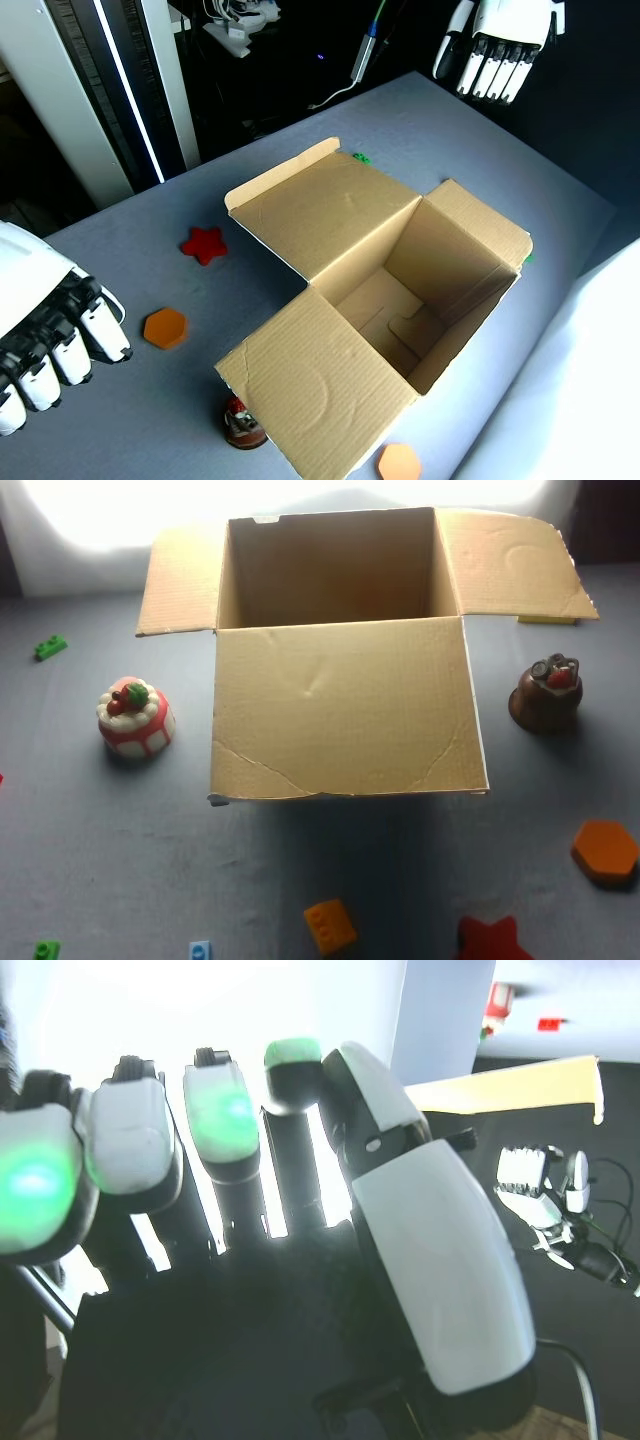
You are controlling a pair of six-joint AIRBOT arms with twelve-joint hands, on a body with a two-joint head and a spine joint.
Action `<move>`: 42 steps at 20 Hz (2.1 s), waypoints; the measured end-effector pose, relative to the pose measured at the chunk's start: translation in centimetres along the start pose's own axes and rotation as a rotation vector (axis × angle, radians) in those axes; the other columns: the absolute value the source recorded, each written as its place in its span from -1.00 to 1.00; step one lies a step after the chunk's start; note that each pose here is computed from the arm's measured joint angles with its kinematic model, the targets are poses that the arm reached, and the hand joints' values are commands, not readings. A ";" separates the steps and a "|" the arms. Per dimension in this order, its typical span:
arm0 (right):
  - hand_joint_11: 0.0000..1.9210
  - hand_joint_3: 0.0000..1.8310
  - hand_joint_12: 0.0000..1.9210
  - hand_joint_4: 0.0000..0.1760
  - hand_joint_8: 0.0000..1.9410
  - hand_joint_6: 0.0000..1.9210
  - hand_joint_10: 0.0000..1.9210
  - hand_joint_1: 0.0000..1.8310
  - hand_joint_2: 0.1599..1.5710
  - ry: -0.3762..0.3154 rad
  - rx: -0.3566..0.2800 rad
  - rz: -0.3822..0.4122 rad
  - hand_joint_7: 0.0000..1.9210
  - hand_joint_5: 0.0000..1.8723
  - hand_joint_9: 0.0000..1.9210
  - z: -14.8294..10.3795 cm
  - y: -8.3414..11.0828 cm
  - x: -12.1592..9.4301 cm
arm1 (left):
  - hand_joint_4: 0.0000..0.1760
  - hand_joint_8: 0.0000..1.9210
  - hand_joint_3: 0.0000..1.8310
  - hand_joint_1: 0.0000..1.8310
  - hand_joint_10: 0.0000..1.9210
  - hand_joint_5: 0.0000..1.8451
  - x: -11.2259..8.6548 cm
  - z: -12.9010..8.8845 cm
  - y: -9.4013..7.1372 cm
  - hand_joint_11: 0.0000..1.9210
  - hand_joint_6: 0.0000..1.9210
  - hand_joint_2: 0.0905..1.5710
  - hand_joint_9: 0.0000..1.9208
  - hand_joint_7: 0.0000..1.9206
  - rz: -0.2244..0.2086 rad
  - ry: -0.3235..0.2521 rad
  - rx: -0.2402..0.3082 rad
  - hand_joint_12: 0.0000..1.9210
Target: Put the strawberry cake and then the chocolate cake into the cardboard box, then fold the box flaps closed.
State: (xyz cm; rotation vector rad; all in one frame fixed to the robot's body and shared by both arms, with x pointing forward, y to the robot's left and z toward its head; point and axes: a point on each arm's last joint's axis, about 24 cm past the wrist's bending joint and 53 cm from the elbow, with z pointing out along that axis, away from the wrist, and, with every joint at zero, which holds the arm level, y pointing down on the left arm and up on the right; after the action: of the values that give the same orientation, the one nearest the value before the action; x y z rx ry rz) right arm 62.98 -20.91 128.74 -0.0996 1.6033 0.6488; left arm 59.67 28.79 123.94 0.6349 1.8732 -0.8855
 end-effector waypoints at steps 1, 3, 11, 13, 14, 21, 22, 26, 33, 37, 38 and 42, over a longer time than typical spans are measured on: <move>-1.00 -0.98 -0.65 -0.87 -1.00 -1.00 -0.97 -0.72 0.45 0.003 0.000 -0.026 -0.90 -0.97 -0.91 0.0 0.0 0.1 | -0.39 -1.00 -0.98 -0.59 -1.00 -0.88 0.2 0.1 -0.1 -1.00 -1.00 0.50 -0.82 -0.87 0.004 0.008 0.003 -0.33; -1.00 -0.98 -0.65 -0.95 -1.00 -1.00 -0.98 -0.74 0.46 0.008 -0.012 -0.099 -0.91 -0.98 -0.90 -0.1 0.5 0.8 | -0.30 -1.00 -0.99 -0.62 -1.00 -0.89 0.0 0.2 -0.7 -1.00 -1.00 0.48 -0.82 -0.88 -0.002 0.003 0.026 -0.34; -1.00 -1.00 -0.71 -0.89 -1.00 -1.00 -1.00 -0.71 0.39 -0.050 0.073 -0.113 -0.88 -0.97 -0.89 -0.1 -0.7 0.9 | -0.40 -1.00 -1.00 -0.54 -1.00 -0.89 0.7 1.4 -3.4 -1.00 -1.00 0.45 -0.87 -0.91 0.037 0.042 0.091 -0.48; -1.00 -1.00 -0.77 -0.90 -1.00 -1.00 -1.00 -0.60 0.32 -0.038 0.084 -0.080 -0.91 -0.99 -0.91 -0.1 -1.0 1.2 | -0.39 -1.00 -1.00 -0.50 -1.00 -0.92 1.1 1.2 -2.9 -1.00 -1.00 0.40 -0.90 -0.95 0.044 0.053 0.074 -0.54; -1.00 -1.00 -0.80 -0.80 -1.00 -1.00 -1.00 -0.51 0.26 -0.040 0.089 -0.056 -0.93 -1.00 -0.92 -0.1 -1.1 1.1 | -0.42 -1.00 -1.00 -0.47 -1.00 -0.95 1.2 1.2 -2.8 -1.00 -1.00 0.36 -0.90 -0.96 0.046 0.057 0.070 -0.54; -1.00 -1.00 -1.00 -0.49 -1.00 -1.00 -1.00 0.27 0.05 0.029 0.074 0.033 -0.95 -1.00 -0.97 0.2 -0.3 2.4 | -0.03 -1.00 -1.00 0.10 -1.00 -1.00 2.6 0.9 -2.1 -1.00 -1.00 0.23 -0.96 -1.00 0.018 0.100 0.049 -0.72; -1.00 -1.00 -1.00 -0.56 -1.00 -1.00 -1.00 0.30 0.05 0.033 0.073 0.034 -0.97 -1.00 -0.97 0.2 -0.3 2.5 | -0.03 -1.00 -1.00 0.14 -1.00 -1.00 3.2 1.0 -1.9 -1.00 -1.00 0.22 -0.96 -1.00 0.030 0.121 0.040 -0.73; -1.00 -1.00 -1.00 -0.67 -1.00 -1.00 -1.00 0.34 0.09 0.029 0.074 0.033 -1.00 -1.00 -1.00 0.2 -0.4 2.4 | -0.03 -1.00 -1.00 0.17 -1.00 -1.00 3.4 2.6 -2.3 -1.00 -1.00 0.20 -1.00 -1.00 0.023 0.116 0.063 -0.88; -1.00 -1.00 -1.00 -0.81 -1.00 -1.00 -1.00 0.27 0.15 0.030 0.073 0.033 -1.00 -1.00 -1.00 0.2 -0.3 2.4 | -0.16 -1.00 -1.00 0.12 -1.00 -1.00 5.5 5.7 -2.2 -1.00 -1.00 0.24 -1.00 -1.00 -0.004 0.143 0.069 -0.86; -1.00 -1.00 -1.00 -0.68 -1.00 -1.00 -1.00 0.28 0.14 0.027 0.073 0.032 -1.00 -1.00 -1.00 0.2 -0.3 2.4 | -0.21 -1.00 -1.00 0.15 -1.00 -1.00 6.3 8.2 -2.8 -1.00 -1.00 0.24 -1.00 -1.00 0.009 0.153 0.115 -0.89; -1.00 -1.00 -1.00 -0.69 -1.00 -1.00 -1.00 0.28 0.15 0.025 0.073 0.032 -1.00 -1.00 -1.00 0.2 -0.2 2.3 | -0.17 -1.00 -1.00 0.15 -1.00 -1.00 6.4 8.8 -2.6 -1.00 -1.00 0.24 -1.00 -1.00 -0.005 0.150 0.121 -0.89; -1.00 -0.99 -1.00 -0.61 -1.00 -1.00 -1.00 0.32 0.16 0.024 0.073 0.031 -1.00 -1.00 -1.00 0.2 -0.2 2.3 | -0.23 -1.00 -1.00 0.13 -1.00 -1.00 6.9 10.2 -0.5 -1.00 -1.00 0.21 -1.00 -1.00 -0.025 0.154 0.079 -0.91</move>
State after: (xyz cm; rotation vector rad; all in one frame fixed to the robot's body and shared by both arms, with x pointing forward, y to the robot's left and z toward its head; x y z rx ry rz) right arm 62.93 -20.30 126.52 -0.0289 1.6524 0.6148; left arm 61.73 20.82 114.81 0.7476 1.9945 -0.9533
